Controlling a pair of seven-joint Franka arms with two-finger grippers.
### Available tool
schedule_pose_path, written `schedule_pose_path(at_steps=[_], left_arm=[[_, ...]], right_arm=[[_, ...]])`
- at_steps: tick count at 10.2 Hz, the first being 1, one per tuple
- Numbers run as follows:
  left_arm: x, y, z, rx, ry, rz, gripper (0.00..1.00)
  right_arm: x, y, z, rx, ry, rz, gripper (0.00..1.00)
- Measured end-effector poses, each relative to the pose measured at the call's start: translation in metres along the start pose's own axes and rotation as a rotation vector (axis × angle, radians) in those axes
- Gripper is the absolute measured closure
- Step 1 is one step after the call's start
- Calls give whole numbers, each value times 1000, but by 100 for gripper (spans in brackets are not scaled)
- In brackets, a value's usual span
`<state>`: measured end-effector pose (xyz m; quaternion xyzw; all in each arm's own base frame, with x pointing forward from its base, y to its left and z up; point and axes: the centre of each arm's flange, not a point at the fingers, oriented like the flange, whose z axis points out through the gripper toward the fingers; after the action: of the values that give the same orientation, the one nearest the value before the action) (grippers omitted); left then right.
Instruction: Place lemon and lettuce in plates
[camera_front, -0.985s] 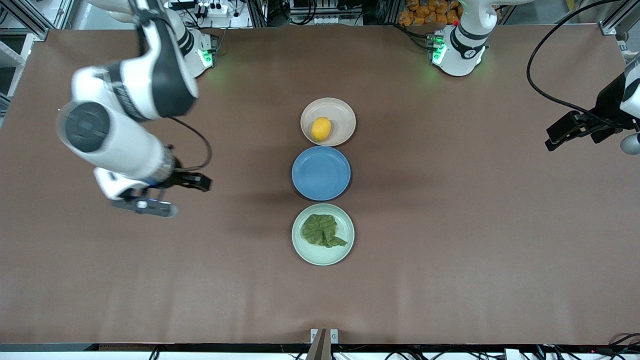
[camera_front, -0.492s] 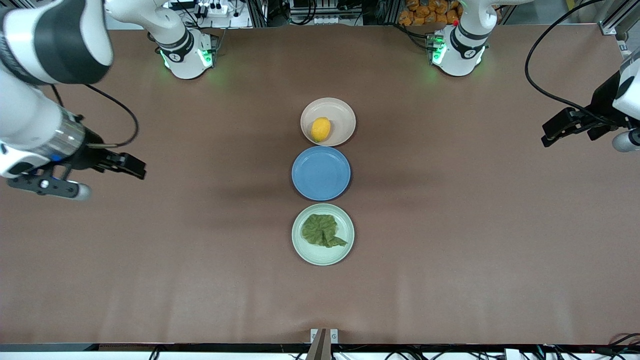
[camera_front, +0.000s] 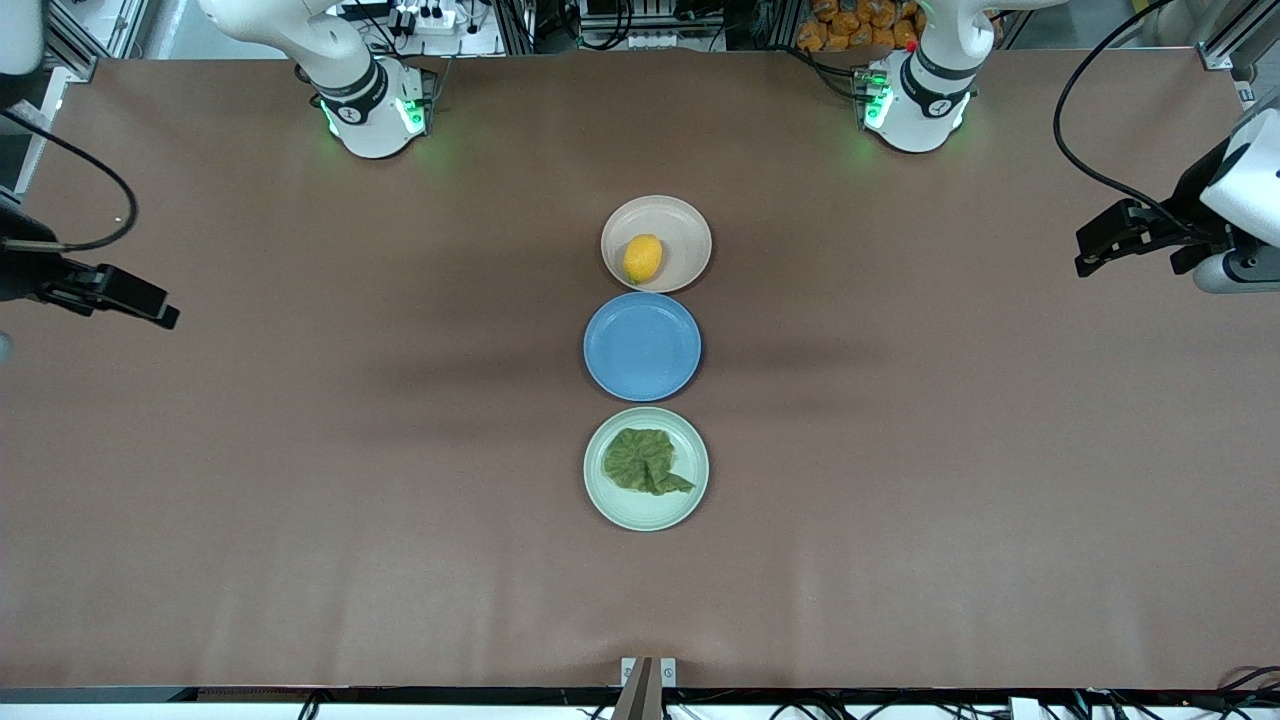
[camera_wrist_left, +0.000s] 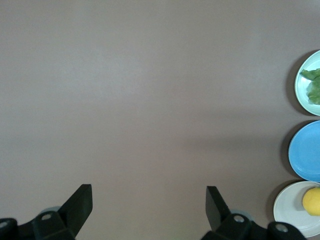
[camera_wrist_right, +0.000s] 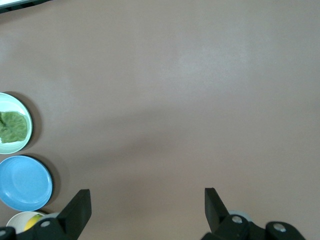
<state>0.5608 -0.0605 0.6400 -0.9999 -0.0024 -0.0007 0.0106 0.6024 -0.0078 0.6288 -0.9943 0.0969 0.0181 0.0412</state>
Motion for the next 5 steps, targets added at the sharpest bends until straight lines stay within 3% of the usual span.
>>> schedule_pose_path(at_steps=[2,5], left_arm=[[0,1,0,0,-3,2,0],[-1,5,0,0,-4,11,0]], right_arm=[[2,14,2,36,-30,-8,0],[-7,0,-9,13,-14,-80,0]])
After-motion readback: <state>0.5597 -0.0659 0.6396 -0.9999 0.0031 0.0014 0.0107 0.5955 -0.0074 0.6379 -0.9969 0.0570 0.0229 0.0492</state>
